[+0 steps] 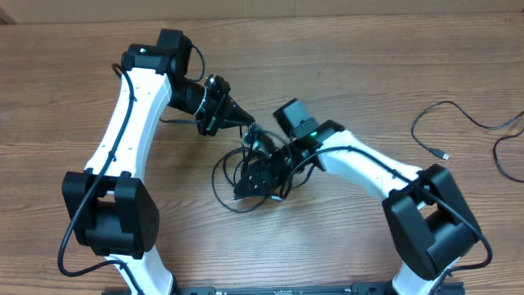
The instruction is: Untangle cables
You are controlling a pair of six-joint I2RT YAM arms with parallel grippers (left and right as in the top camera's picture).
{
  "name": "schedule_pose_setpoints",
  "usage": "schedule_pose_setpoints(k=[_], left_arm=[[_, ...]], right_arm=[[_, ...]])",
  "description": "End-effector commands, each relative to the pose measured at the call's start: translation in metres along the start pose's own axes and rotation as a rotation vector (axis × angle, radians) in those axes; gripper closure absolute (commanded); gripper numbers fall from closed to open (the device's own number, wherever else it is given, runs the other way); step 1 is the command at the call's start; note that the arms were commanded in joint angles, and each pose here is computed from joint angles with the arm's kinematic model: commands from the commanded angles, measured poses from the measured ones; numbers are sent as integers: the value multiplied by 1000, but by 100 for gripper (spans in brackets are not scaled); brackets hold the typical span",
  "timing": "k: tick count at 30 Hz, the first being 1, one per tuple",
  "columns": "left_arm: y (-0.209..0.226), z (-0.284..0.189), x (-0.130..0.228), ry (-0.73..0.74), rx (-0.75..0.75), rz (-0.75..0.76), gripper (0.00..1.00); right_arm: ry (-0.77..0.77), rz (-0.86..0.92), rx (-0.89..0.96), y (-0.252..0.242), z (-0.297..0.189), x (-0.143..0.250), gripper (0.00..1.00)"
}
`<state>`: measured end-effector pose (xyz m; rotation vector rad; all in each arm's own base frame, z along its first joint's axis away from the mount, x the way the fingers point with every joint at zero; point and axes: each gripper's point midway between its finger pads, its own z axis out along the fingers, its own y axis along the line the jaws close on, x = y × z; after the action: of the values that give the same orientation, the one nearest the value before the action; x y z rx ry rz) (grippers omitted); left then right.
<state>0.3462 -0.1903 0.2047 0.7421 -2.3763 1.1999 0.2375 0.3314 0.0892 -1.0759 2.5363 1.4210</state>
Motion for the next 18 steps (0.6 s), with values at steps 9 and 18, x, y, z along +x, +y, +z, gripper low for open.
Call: schedule_pose_setpoints(k=[9, 18], left_arm=[[4, -6, -8, -80, -48, 1, 96], [4, -19, -17, -98, -17, 43, 96]], right_arm=[[13, -41, 42, 0, 7, 2, 57], [4, -6, 138, -19, 3, 0, 44]])
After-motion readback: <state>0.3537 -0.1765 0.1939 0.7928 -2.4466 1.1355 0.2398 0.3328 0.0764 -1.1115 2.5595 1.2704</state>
